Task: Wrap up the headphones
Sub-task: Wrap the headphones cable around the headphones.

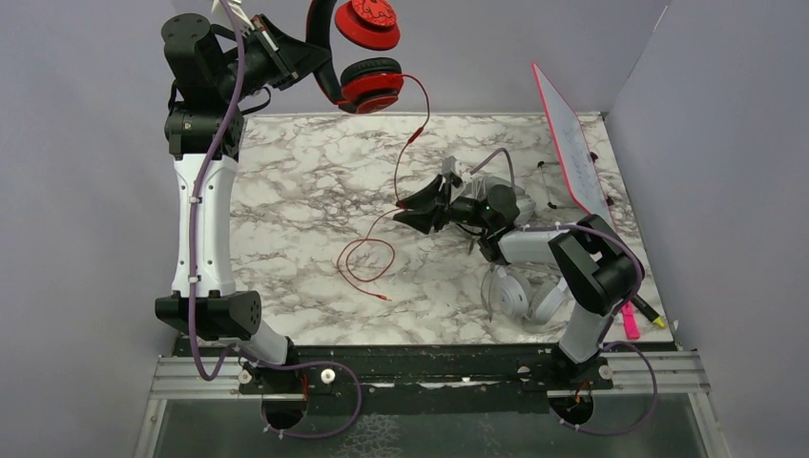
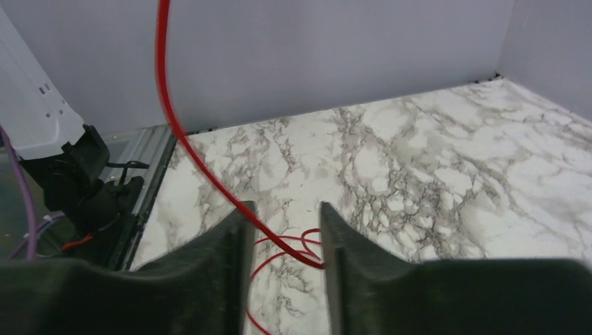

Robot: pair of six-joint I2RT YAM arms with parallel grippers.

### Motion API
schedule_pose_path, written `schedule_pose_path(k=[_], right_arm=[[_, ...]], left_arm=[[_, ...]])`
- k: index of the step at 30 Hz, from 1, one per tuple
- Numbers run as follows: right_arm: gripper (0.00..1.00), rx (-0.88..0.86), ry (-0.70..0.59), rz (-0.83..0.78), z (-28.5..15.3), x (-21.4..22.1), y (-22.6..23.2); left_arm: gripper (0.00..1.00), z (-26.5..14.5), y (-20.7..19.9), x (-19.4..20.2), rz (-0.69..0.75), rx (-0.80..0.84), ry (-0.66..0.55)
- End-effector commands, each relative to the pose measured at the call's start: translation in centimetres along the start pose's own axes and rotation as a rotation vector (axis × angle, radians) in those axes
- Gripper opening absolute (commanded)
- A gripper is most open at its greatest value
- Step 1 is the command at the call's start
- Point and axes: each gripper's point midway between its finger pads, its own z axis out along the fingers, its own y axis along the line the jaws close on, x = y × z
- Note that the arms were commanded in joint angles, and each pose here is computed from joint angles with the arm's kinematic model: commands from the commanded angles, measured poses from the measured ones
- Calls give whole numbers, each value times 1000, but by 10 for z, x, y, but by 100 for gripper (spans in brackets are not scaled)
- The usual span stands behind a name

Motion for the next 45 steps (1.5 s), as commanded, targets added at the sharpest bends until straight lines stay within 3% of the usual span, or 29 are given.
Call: schedule_pose_path(k=[1, 3, 5, 6, 11, 18, 23, 27, 35, 45], right_arm=[[35, -8, -77, -31, 9, -17, 0], [23, 29, -81, -1, 8, -17, -5], [4, 125, -40, 61, 6, -9, -26], [1, 162, -21, 87, 5, -7, -36], [1, 218, 96, 221, -12, -8, -82], [2, 171, 235, 346, -30, -20, -136], [1, 196, 290, 332, -21, -31, -157], [1, 282, 304, 305, -26, -41, -169], [1, 395, 356, 333, -33, -64, -181], [1, 451, 371, 239, -36, -131, -163]], left_arm=[[0, -19, -49, -18, 60, 98, -64], [0, -19, -54, -18, 61, 119, -58], [0, -22, -62, -16, 67, 161, -47], [0, -23, -65, -13, 75, 180, -39], [0, -40, -68, 21, 172, 234, 44], [0, -63, -44, 118, 309, 286, 196], [0, -48, -17, 206, 350, 187, 404], [0, -49, 17, 251, 420, 28, 512], [0, -69, 66, 299, 502, -154, 638], [0, -81, 146, 285, 630, -605, 637]])
